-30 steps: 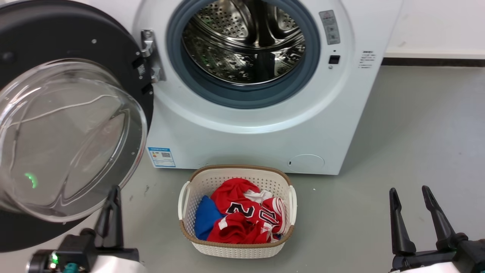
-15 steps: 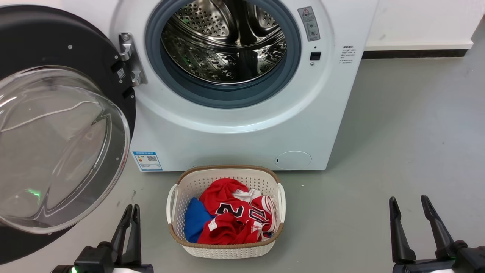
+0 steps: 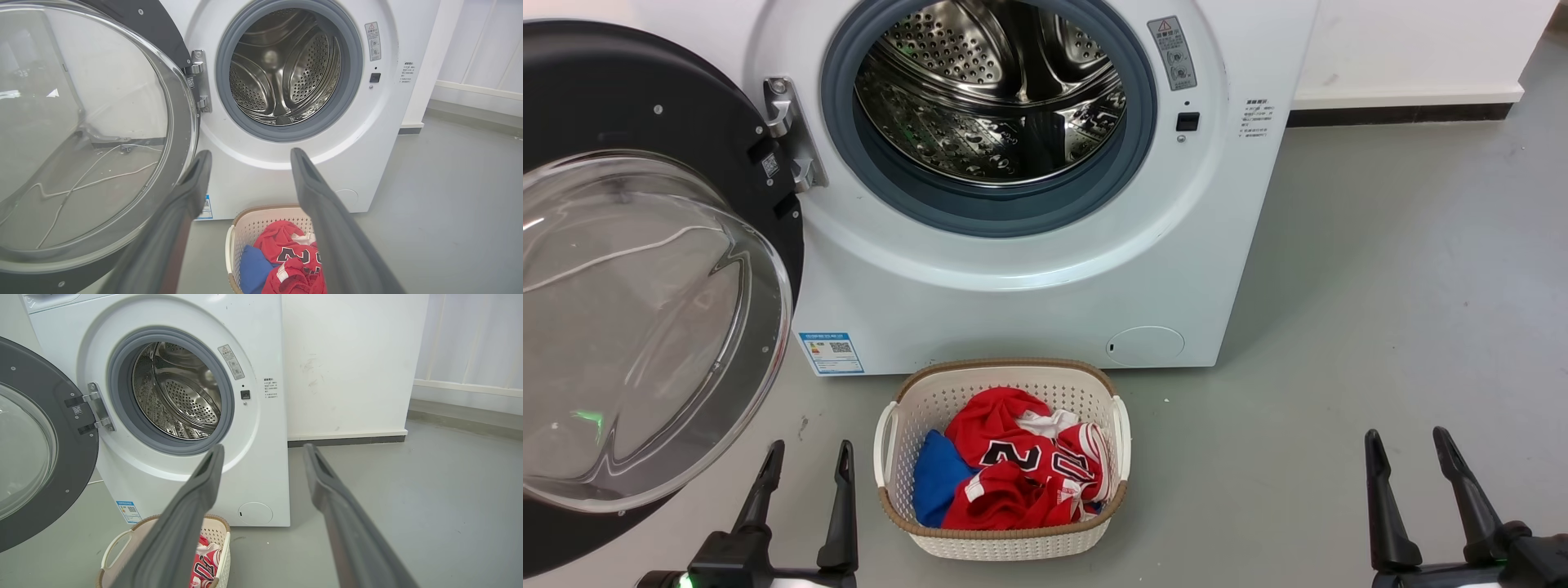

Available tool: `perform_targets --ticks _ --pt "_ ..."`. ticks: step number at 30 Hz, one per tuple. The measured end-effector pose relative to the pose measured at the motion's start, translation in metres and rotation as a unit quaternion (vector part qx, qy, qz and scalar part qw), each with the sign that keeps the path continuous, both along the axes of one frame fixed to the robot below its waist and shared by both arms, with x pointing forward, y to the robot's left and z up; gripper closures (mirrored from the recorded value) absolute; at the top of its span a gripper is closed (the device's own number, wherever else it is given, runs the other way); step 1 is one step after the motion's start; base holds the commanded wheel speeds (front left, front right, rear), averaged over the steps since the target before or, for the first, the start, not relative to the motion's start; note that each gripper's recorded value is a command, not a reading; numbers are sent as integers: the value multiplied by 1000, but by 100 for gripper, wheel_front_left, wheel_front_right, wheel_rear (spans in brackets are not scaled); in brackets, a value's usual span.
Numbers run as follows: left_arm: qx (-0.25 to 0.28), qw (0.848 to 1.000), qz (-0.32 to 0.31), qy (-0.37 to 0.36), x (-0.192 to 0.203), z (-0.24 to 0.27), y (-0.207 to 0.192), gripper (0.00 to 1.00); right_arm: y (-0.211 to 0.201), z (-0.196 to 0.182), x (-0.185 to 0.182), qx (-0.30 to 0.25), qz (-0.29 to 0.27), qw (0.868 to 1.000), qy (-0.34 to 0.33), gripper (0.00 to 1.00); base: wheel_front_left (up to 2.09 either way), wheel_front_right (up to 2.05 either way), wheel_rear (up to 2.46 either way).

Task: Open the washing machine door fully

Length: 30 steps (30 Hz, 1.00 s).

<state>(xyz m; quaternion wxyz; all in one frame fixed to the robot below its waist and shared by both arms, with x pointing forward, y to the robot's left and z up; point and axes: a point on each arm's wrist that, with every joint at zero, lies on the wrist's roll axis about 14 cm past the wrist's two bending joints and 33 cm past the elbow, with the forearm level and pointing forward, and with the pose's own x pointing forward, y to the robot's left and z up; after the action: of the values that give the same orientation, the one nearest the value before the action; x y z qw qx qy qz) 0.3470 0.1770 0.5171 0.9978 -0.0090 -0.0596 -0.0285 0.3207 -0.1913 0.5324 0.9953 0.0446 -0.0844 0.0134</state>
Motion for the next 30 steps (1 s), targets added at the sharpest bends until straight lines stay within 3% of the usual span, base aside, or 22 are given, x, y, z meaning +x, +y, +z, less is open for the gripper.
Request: perform_targets --ticks 7,8,14,30 --pt "8 1000 6 0 0 0 2 0 1 0 0 0 1 1000 0 0 0 0 0" --pt "9 1000 6 1 0 -1 2 100 1 0 0 1 1 1000 0 100 0 0 0" --pt "3 999 6 36 -4 -22 2 100 1 -17 -1 8 1 1000 29 100 0 0 0" --pt "-154 985 33 67 2 -30 15 100 -6 -28 7 162 -6 985 53 100 0 0 0"
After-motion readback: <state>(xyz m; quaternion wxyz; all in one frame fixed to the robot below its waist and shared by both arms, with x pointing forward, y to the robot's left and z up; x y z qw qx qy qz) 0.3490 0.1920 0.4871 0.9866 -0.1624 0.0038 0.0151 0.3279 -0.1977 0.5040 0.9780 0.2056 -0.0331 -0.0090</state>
